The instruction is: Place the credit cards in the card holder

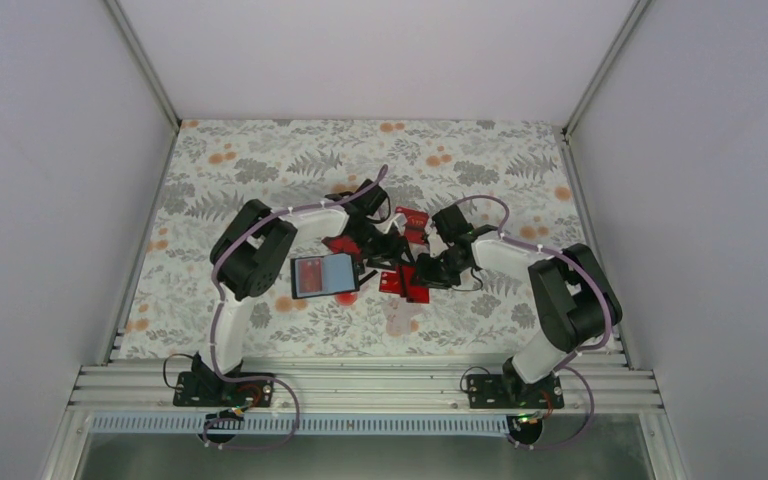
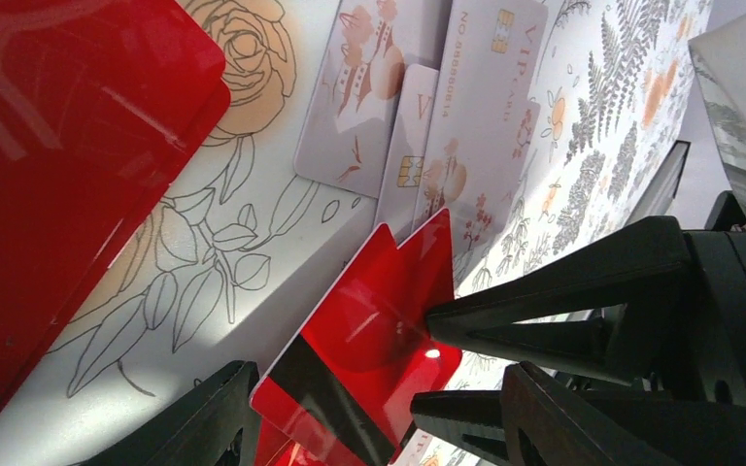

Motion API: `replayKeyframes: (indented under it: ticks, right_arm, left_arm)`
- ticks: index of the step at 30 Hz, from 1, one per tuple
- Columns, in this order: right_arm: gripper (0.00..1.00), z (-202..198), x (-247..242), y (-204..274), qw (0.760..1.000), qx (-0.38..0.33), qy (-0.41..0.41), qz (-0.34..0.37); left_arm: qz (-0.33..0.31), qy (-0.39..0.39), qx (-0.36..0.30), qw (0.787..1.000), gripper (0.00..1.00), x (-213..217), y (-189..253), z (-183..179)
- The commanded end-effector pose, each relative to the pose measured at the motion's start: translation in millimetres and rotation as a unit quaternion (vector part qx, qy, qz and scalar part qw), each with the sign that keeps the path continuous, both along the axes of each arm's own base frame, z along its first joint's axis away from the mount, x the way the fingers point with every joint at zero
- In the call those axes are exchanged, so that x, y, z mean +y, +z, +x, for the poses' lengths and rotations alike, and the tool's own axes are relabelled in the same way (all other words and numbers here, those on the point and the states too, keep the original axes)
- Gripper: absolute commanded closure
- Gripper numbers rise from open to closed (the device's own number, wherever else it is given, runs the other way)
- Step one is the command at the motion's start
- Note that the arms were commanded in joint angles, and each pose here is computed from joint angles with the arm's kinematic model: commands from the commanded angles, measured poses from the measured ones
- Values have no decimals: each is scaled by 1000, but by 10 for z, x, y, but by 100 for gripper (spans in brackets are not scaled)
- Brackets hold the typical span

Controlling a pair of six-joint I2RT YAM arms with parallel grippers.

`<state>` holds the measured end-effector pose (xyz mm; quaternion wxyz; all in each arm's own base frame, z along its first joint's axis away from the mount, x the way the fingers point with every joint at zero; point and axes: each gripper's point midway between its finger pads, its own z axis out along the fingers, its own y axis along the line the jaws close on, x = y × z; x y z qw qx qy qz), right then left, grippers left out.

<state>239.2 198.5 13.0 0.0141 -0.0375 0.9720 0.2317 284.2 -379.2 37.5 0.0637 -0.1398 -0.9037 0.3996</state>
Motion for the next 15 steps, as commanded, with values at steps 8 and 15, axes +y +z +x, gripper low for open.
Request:
replayKeyframes:
  ticks: [8, 15]
  right_arm:
    - [71, -345, -240, -550, 996, 59, 3, -67]
    - [72, -360, -239, -588, 996, 63, 5, -67]
  left_arm:
    - [-51, -21, 10, 998, 47, -25, -30, -79]
    - [-49, -9, -5, 999, 69, 29, -62, -58]
